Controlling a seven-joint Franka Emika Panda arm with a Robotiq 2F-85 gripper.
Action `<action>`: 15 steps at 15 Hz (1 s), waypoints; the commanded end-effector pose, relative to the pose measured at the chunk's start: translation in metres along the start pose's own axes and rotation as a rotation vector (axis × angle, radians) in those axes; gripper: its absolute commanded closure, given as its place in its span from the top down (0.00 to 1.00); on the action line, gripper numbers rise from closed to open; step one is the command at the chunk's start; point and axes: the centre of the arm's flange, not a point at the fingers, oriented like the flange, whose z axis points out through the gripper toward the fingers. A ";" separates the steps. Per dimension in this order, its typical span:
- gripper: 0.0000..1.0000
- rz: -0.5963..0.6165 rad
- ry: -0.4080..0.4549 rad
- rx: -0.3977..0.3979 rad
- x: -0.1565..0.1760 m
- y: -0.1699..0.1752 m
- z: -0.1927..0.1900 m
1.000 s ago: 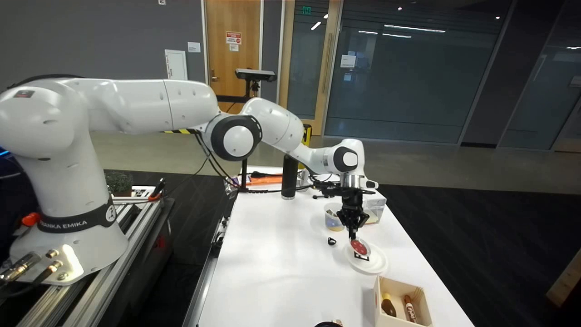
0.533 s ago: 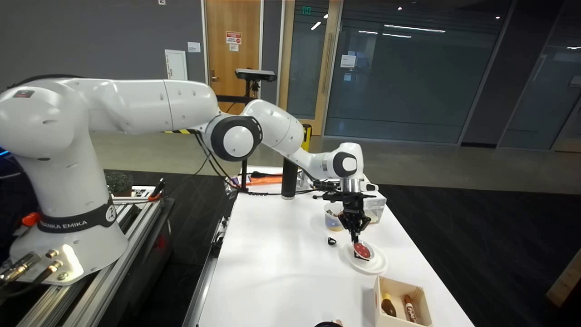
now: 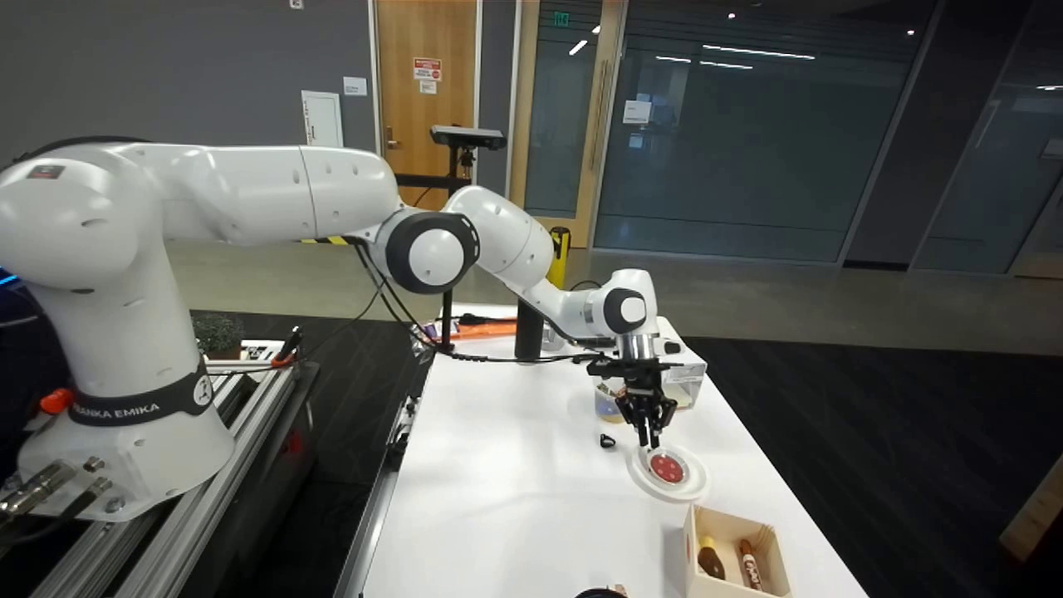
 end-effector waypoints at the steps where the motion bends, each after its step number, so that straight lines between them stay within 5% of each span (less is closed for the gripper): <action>1: 0.57 0.020 0.013 -0.026 0.058 0.004 0.008; 7: 0.98 0.045 0.163 0.250 0.048 0.022 -0.080; 15: 1.00 0.048 0.283 0.619 0.045 0.060 -0.107</action>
